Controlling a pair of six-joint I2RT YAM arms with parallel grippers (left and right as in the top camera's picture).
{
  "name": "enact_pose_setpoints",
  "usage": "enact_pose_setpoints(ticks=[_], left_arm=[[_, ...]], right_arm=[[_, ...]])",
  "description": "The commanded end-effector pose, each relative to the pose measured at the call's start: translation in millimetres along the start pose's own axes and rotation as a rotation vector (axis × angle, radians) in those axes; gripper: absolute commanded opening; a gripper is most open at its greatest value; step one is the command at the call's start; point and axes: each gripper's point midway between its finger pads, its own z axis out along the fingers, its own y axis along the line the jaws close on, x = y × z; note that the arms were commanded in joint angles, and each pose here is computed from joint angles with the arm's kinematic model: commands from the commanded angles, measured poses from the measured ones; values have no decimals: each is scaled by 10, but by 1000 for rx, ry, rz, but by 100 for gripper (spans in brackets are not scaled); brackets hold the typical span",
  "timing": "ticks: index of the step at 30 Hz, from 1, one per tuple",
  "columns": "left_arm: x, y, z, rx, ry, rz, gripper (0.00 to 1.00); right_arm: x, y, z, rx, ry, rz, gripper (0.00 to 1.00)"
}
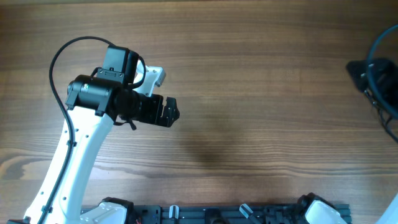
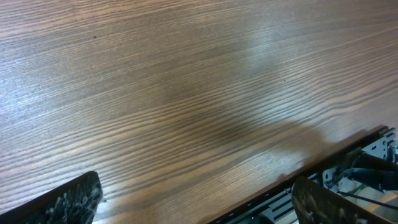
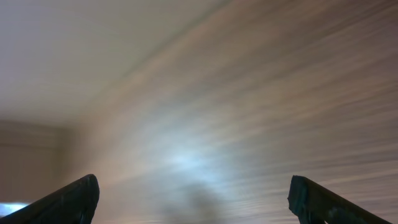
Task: Untangle cables
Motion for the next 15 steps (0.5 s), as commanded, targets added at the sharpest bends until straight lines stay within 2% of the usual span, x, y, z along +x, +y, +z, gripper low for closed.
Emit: enact_pose_setpoints(ticks=[1,5,10,15], left_arm=[[3,7,4,-2,3,0,100],[2,7,4,-2,3,0,100],[2,6,4,-2,3,-1,100],[-10,6,4,-2,-2,1,100]], right_arm=[[132,41,117,189,59,-348,100],[378,335,149,275,101,-574,100],[633,616,-209,287,20,-746,100],[940,488,-845,231,-80,-738,100]])
